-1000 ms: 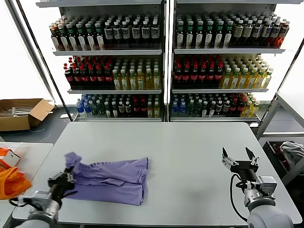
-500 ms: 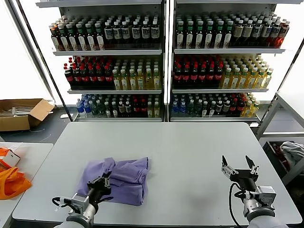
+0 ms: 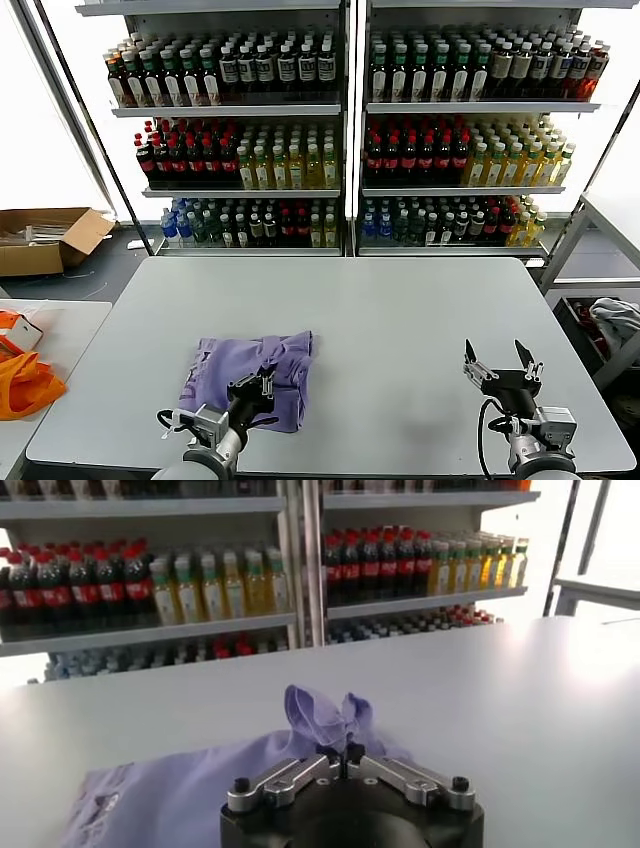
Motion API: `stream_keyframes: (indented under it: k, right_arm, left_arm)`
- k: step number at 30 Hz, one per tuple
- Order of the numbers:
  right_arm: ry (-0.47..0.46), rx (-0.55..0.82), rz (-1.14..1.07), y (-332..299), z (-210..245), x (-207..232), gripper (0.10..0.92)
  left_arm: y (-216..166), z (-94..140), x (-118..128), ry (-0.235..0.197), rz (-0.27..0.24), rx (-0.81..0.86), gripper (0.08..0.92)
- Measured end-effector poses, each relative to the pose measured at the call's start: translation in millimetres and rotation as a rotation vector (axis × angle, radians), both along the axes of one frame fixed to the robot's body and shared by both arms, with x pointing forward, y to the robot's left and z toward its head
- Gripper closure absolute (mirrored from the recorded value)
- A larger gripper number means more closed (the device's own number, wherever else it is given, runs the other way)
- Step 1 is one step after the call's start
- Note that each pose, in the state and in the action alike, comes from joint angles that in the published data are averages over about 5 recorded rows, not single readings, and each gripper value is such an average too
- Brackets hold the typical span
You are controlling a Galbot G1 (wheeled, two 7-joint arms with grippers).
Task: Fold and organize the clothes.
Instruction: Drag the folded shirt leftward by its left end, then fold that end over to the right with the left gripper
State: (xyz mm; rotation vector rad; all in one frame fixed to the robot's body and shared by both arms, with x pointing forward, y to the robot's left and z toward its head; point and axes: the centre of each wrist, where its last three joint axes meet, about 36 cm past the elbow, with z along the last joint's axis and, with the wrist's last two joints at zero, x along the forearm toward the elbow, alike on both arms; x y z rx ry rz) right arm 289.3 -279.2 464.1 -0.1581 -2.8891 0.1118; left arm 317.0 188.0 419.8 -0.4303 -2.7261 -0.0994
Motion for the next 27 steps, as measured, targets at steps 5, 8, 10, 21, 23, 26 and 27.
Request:
stream_keyframes:
  k: [5,8,10,21,23,26,27]
  right_arm:
    - [0.005,-0.001,-0.002,1.0,-4.3,0.4,0.200]
    - [0.009,-0.001,-0.003,1.7,-7.5,1.3,0.200]
    - [0.012,0.000,-0.003,2.4,-9.7,2.0,0.200]
    - [0.024,-0.006,0.008,4.6,-20.5,7.4,0.200]
    - [0.026,-0.008,0.011,4.3,-21.9,9.1,0.200]
    - [0.029,-0.010,0.016,4.6,-24.2,11.7,0.200]
    - [0.030,-0.011,0.018,4.7,-24.9,12.7,0.200]
  left_arm:
    - [-6.1,-5.7,6.2,0.009,-0.011,-0.010,0.907]
    - [-10.2,-9.6,9.3,0.017,-0.014,-0.025,0.883]
    - [-12.7,-12.4,11.2,0.022,-0.012,-0.040,0.837]
    - [-34.9,-19.8,8.1,0.085,0.001,-0.248,0.525]
    - [-40.3,-14.5,5.2,0.104,0.000,-0.324,0.465]
    - [-46.2,-1.9,1.8,0.122,-0.004,-0.446,0.378]
    - [-47.2,3.0,1.0,0.124,-0.006,-0.484,0.352]
